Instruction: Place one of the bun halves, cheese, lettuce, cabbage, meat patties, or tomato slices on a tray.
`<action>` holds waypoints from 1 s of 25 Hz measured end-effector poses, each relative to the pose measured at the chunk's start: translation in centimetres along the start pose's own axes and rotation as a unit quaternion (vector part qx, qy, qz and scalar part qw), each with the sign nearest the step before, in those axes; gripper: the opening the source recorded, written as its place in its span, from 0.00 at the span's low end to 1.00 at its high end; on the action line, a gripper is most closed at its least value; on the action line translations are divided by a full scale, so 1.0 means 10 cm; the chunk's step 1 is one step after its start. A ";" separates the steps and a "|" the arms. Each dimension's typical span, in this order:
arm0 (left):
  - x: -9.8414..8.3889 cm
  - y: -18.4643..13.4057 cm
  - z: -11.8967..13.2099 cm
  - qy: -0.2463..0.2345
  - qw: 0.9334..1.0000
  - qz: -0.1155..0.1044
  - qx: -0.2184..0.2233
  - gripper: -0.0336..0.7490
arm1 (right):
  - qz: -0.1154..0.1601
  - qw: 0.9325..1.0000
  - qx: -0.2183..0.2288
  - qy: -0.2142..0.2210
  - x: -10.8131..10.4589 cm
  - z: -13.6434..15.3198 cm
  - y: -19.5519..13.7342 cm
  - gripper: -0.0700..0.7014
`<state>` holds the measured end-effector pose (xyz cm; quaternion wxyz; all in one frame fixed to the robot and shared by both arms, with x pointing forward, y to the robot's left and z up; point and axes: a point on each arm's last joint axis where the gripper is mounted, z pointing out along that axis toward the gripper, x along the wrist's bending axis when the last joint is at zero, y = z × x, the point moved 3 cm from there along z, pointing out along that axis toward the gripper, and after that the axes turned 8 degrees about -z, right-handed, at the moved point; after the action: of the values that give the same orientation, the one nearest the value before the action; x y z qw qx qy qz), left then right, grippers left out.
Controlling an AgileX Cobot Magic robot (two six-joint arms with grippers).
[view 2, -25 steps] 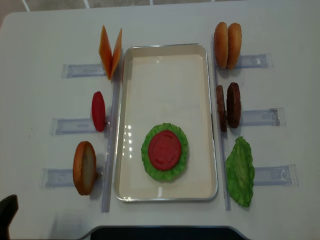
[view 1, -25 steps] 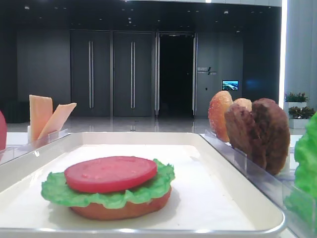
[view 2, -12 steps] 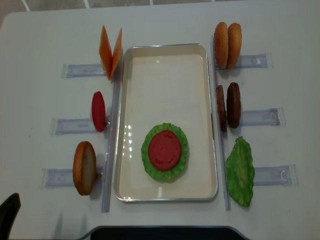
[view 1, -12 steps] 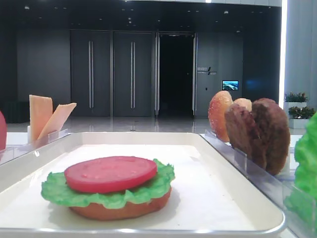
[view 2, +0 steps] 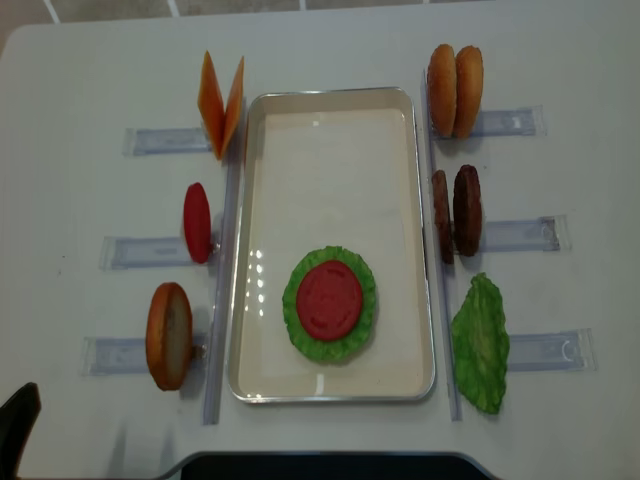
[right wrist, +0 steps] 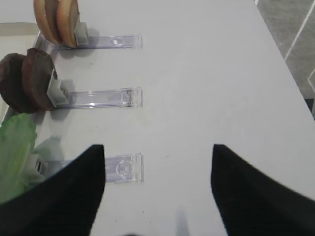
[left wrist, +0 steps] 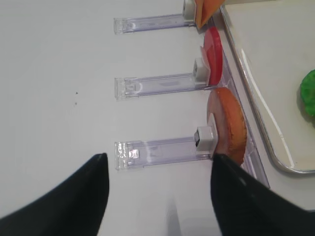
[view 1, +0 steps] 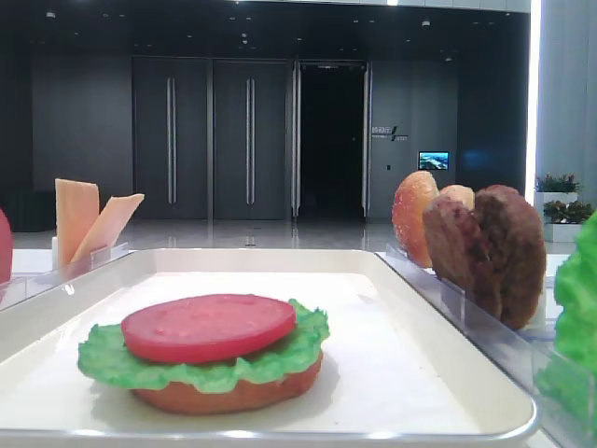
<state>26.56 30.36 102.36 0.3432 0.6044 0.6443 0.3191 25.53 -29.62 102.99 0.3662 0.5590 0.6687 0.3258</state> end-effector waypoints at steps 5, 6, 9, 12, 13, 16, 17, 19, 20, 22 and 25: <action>-0.01 0.00 0.00 -0.006 1.000 -0.003 0.001 0.65 | 0.000 1.000 0.000 0.000 0.00 0.00 0.00 0.70; -0.02 0.00 0.00 -0.008 1.000 -0.004 0.001 0.65 | 0.000 1.000 0.000 0.000 0.00 0.00 0.00 0.70; -0.03 0.00 0.00 -0.013 1.000 -0.007 0.001 0.68 | 0.000 1.000 0.000 0.000 0.00 0.00 0.00 0.70; -0.03 0.00 0.00 -0.013 1.000 -0.007 0.001 0.77 | 0.000 1.000 0.000 0.000 0.00 0.00 0.00 0.70; -0.03 0.00 0.00 -0.013 1.000 -0.007 0.001 0.79 | 0.000 1.000 0.000 0.000 0.00 0.00 0.00 0.70; -0.03 0.00 0.00 -0.013 1.000 -0.007 0.001 0.82 | 0.000 1.000 0.000 0.000 0.00 0.00 0.00 0.70; -0.03 0.00 0.00 -0.013 1.000 -0.007 0.001 0.83 | 0.000 1.000 0.000 0.000 0.00 0.00 0.00 0.70; -0.03 0.00 0.00 -0.013 1.000 -0.007 0.001 0.83 | 0.000 1.000 0.000 0.000 0.00 0.00 0.00 0.70; -0.03 0.00 0.00 -0.013 1.000 -0.007 0.001 0.83 | 0.000 1.000 0.000 0.000 0.00 0.00 0.00 0.70; -0.03 0.00 0.00 -0.013 1.000 -0.007 0.001 0.83 | 0.000 1.000 0.000 0.000 0.00 0.00 0.00 0.70; -0.03 0.00 0.00 -0.013 1.000 -0.007 0.001 0.83 | 0.000 1.000 0.000 0.000 0.00 0.00 0.00 0.70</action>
<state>26.55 30.04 102.36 0.3529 0.6048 0.6441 0.3080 25.53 -29.62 102.99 0.3662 0.5590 0.6687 0.3258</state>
